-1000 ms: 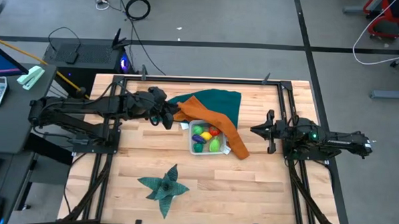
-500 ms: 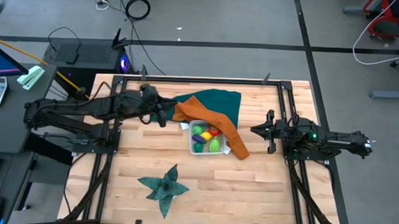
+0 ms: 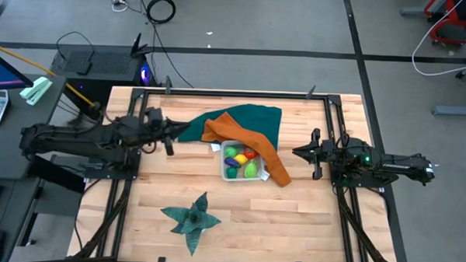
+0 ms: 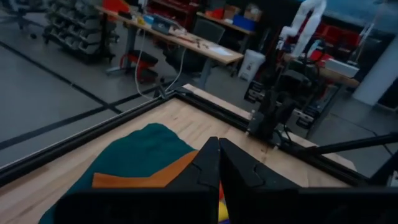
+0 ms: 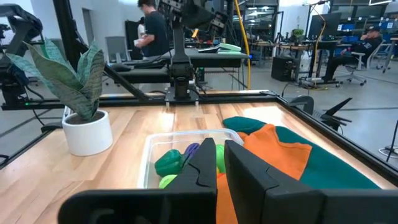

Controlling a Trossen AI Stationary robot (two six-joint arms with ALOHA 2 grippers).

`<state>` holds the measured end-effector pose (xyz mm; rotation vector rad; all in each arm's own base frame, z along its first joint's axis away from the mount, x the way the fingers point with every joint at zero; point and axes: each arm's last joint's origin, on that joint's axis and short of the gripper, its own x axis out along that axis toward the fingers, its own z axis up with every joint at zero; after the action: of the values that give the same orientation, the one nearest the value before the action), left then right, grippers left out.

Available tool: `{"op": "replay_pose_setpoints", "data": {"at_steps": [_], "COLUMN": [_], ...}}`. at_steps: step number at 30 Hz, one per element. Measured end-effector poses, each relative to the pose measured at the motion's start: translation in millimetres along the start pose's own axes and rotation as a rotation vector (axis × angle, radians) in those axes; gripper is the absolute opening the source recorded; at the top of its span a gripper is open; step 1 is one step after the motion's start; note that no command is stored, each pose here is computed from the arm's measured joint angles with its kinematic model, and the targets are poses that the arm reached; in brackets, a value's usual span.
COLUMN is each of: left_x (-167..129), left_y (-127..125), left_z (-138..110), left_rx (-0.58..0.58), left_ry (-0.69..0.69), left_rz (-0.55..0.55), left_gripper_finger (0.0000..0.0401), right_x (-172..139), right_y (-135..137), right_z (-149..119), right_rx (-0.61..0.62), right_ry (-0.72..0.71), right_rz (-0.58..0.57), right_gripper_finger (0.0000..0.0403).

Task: Pick and placing Produce into tupperware
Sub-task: Return to Home Position

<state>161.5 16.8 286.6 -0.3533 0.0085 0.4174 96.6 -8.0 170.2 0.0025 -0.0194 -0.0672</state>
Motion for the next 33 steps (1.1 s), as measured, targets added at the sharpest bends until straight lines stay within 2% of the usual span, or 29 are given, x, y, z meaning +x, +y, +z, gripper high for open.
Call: {"op": "replay_pose_setpoints", "data": {"at_steps": [14, 24, 33], "left_x": [-39.5, -51.7, -54.8], "left_y": [28.0, 38.5, 42.9], "left_z": [-37.6, -56.4, -66.8], "left_rx": [-0.019, -0.007, 0.030], "left_ry": [-0.170, -0.201, -0.208], "left_rz": [-0.101, -0.181, -0.213], "left_gripper_finger": [0.0011, 0.0019, 0.0007], "right_x": [0.0, 0.0, 0.0], "right_y": [0.1, 0.1, 0.1], "right_z": [0.0, 0.0, -0.2], "right_rx": [0.001, 0.001, 0.001], "right_ry": [0.000, 0.000, 0.001], "right_rz": [0.005, 0.005, 0.005], "right_gripper_finger": [0.0000, 0.0000, 0.0000]}}
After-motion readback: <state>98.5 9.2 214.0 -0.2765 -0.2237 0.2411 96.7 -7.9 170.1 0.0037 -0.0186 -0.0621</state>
